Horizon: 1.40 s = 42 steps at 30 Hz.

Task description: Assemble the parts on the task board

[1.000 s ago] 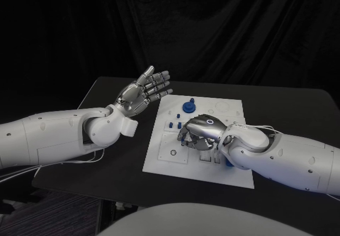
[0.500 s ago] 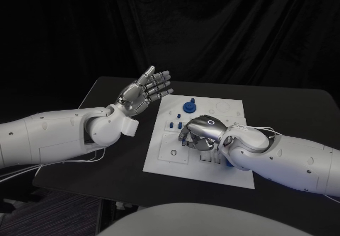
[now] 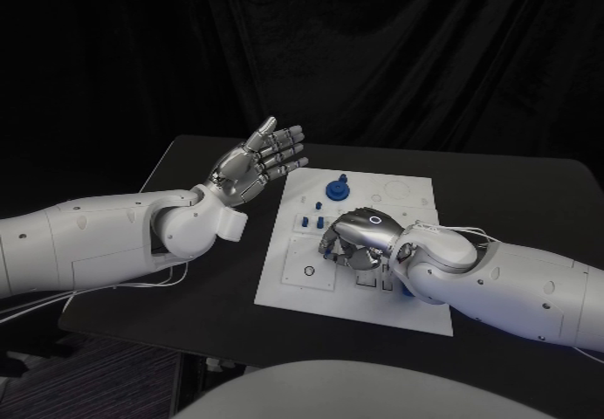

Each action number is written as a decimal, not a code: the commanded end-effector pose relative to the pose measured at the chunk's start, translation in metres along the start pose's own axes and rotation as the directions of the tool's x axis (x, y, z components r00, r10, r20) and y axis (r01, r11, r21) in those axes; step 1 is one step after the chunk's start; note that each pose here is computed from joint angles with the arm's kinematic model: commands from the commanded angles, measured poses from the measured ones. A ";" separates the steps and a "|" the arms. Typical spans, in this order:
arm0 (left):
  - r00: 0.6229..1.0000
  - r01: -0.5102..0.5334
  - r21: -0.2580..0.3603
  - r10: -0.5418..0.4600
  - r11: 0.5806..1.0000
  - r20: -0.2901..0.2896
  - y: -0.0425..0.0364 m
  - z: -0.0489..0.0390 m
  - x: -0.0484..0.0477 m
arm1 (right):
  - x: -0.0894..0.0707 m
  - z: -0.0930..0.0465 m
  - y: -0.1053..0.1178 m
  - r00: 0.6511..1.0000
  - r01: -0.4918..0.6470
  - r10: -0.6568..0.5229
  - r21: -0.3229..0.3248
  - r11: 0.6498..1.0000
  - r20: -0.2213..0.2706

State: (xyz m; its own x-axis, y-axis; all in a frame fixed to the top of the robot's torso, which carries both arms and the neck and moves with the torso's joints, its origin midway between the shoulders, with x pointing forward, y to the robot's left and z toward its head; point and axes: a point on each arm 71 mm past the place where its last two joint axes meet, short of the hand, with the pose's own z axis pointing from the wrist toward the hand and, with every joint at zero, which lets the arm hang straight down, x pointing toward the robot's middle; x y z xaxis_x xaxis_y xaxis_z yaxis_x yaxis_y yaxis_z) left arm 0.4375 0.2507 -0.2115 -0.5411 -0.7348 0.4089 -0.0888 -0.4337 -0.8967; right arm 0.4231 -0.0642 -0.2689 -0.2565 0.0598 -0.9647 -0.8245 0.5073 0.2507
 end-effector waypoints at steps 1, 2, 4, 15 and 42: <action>1.000 0.011 0.018 -0.010 1.000 -0.014 -0.0004 0.0003 0.0015 | 0.003 0.000 -0.001 1.000 -0.005 0.006 0.023 1.000 -0.020; 1.000 0.011 0.018 -0.011 1.000 -0.014 -0.0003 0.0004 0.0015 | 0.003 0.000 -0.001 1.000 -0.005 0.006 0.023 1.000 -0.022; 1.000 0.011 0.018 -0.010 1.000 -0.014 -0.0001 0.0005 0.0014 | 0.004 0.000 -0.001 1.000 -0.006 0.006 0.024 1.000 -0.025; 1.000 0.012 0.013 -0.012 1.000 -0.017 0.0009 0.0015 0.0016 | 0.006 0.002 -0.002 0.999 -0.007 0.009 0.038 0.999 -0.049; 1.000 0.016 0.004 -0.015 1.000 -0.021 0.0023 0.0020 0.0021 | 0.017 0.002 -0.007 0.984 0.008 0.014 0.124 0.992 -0.177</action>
State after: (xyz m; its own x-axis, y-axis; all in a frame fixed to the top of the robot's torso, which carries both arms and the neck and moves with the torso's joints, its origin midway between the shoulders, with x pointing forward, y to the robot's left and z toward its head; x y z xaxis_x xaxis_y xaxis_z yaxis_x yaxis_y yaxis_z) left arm 0.4387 0.2483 -0.2128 -0.5465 -0.7290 0.4121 -0.0947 -0.4352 -0.8954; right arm 0.4260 -0.0614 -0.2778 -0.3159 -0.0195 -0.9486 -0.7870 0.5638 0.2505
